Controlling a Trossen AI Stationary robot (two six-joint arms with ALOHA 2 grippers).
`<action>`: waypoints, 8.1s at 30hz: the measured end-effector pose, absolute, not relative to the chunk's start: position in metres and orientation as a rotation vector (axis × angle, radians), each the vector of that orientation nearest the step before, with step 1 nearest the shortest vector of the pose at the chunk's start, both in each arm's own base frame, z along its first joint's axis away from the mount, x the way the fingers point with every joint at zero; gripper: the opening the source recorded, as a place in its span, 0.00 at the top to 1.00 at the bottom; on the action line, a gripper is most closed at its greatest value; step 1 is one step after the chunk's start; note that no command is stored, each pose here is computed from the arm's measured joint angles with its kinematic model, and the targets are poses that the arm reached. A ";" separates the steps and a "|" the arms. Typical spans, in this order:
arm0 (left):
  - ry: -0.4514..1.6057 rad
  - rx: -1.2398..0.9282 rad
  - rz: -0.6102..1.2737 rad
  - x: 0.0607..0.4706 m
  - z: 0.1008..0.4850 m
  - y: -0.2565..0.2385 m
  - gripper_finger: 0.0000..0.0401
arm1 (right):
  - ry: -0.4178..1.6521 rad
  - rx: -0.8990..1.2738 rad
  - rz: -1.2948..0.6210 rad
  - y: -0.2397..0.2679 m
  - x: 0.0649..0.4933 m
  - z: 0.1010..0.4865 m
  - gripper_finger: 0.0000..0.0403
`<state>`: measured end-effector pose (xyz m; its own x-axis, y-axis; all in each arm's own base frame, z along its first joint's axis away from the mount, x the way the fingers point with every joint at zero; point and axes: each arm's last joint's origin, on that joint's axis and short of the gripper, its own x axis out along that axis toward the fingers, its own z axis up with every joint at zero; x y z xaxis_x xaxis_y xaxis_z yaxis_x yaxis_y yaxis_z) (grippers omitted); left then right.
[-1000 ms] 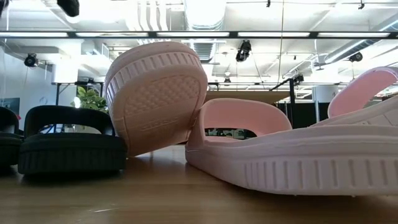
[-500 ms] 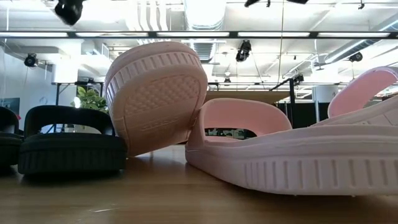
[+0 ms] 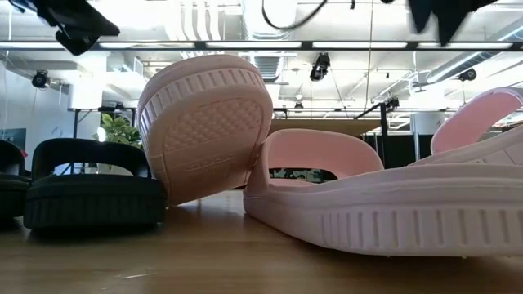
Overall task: Pick and place slides into the shelf
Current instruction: Put the top right pink slide on the shelf
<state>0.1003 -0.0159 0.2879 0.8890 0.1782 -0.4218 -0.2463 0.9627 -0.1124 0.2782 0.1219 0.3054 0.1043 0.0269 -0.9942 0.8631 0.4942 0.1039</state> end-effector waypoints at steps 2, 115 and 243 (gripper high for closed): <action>0.439 -0.148 0.224 0.102 0.284 -0.016 1.00 | 1.405 0.855 -0.751 0.126 0.281 0.304 0.57; 0.480 -0.141 0.231 0.108 0.277 -0.018 1.00 | 0.786 0.662 -0.481 0.022 0.236 0.375 0.97; 0.158 -0.275 0.425 0.123 0.332 -0.016 1.00 | 1.262 0.530 -0.545 -0.201 0.364 0.321 0.97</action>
<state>0.1233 -0.0162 0.3324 0.8997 0.3840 -0.2074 -0.4264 0.8748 -0.2300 0.3636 -0.2014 0.3214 0.2142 -0.0901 -0.9726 0.6459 0.7600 0.0718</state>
